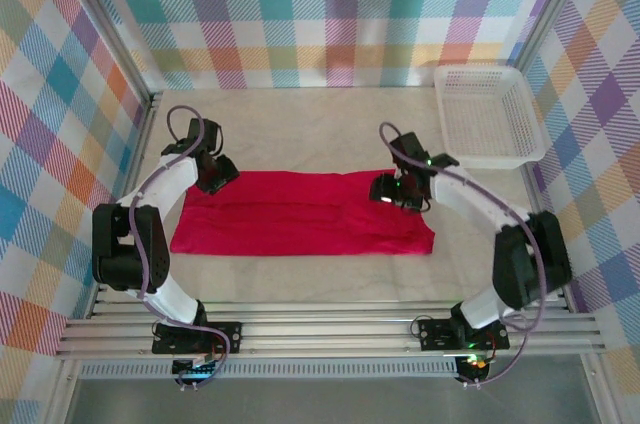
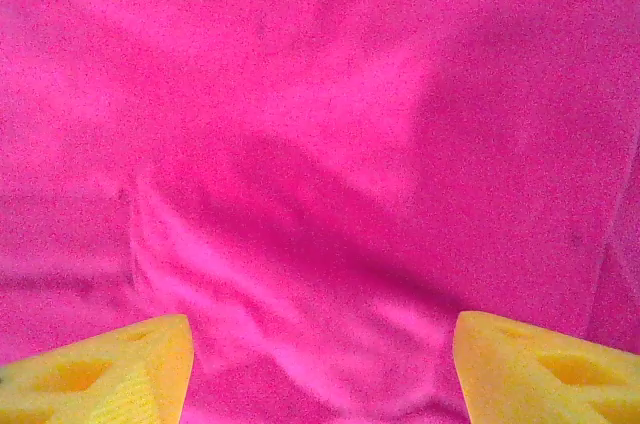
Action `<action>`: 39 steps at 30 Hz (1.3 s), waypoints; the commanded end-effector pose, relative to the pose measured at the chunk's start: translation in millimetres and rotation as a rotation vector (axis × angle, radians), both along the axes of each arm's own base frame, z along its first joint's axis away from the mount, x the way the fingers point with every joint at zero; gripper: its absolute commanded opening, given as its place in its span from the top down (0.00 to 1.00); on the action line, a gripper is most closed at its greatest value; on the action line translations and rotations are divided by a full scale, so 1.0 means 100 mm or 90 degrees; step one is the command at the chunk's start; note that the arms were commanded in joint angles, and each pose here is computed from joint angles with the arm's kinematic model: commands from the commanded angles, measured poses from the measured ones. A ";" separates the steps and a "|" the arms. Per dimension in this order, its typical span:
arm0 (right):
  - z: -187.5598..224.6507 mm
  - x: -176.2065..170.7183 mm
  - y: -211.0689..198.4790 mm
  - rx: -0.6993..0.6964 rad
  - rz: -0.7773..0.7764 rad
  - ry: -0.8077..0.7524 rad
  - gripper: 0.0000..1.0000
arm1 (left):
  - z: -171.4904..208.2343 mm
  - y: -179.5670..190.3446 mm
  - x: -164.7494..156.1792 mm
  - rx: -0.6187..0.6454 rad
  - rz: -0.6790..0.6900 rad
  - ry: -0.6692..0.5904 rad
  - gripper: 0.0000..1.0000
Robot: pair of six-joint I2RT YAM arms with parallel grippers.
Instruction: Fold the inside-out t-shirt
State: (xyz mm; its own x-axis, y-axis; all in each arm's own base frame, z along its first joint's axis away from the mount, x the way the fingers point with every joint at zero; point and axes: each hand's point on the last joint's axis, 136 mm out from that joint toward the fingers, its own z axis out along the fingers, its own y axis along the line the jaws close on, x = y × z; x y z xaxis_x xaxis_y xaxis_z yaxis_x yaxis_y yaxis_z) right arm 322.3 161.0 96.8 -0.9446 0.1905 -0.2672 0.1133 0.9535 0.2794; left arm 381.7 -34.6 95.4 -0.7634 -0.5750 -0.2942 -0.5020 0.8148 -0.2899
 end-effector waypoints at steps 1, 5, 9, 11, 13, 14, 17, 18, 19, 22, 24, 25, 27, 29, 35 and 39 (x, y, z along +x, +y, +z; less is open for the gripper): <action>-0.30 0.05 -0.02 0.001 -0.024 0.062 0.29 | -0.13 0.09 0.03 -0.025 0.009 0.027 0.59; -0.67 -0.01 -0.18 -0.024 -0.069 0.097 0.27 | -0.47 0.33 0.08 -0.064 0.063 0.056 0.59; -0.87 0.12 -0.44 -0.038 -0.121 0.100 0.26 | -0.76 0.43 0.14 -0.067 0.072 0.099 0.60; -0.85 0.30 -0.52 -0.039 -0.126 0.086 0.26 | -0.78 0.43 0.21 -0.071 0.071 0.094 0.60; -0.78 0.49 -0.53 -0.040 -0.115 0.068 0.25 | -0.76 0.44 0.29 -0.067 0.071 0.083 0.59; -0.70 0.59 -0.50 -0.035 -0.103 0.057 0.24 | -0.75 0.45 0.32 -0.065 0.070 0.081 0.59; -0.35 0.69 -0.47 -0.030 -0.079 0.022 0.13 | -0.60 0.45 0.39 -0.058 0.055 0.071 0.59; -0.25 0.68 -0.50 -0.039 -0.072 0.006 0.06 | -0.51 0.44 0.40 -0.055 0.052 0.060 0.59; -0.19 0.67 -0.55 -0.047 -0.067 -0.001 0.02 | -0.43 0.44 0.40 -0.051 0.049 0.050 0.59; -0.20 0.65 -0.72 -0.043 -0.055 0.014 0.00 | -0.18 0.42 0.36 -0.036 0.042 0.020 0.58; -0.30 0.62 -0.77 -0.029 -0.048 0.050 0.00 | -0.06 0.39 0.33 -0.040 0.041 0.007 0.57; -0.35 0.62 -0.79 -0.030 -0.045 0.062 0.00 | -0.03 0.39 0.31 -0.041 0.040 0.004 0.57; -0.45 0.59 -0.78 -0.033 -0.034 0.080 0.01 | 0.03 0.38 0.28 -0.044 0.040 -0.002 0.57; -0.51 0.59 -0.75 -0.024 -0.026 0.087 0.01 | 0.04 0.37 0.25 -0.047 0.039 -0.004 0.57; -0.63 0.49 -0.59 0.018 0.007 0.118 0.10 | -0.02 0.33 0.18 -0.060 0.040 0.003 0.57; -0.65 0.42 -0.44 0.023 0.033 0.119 0.21 | -0.02 0.31 0.17 -0.067 0.043 0.001 0.57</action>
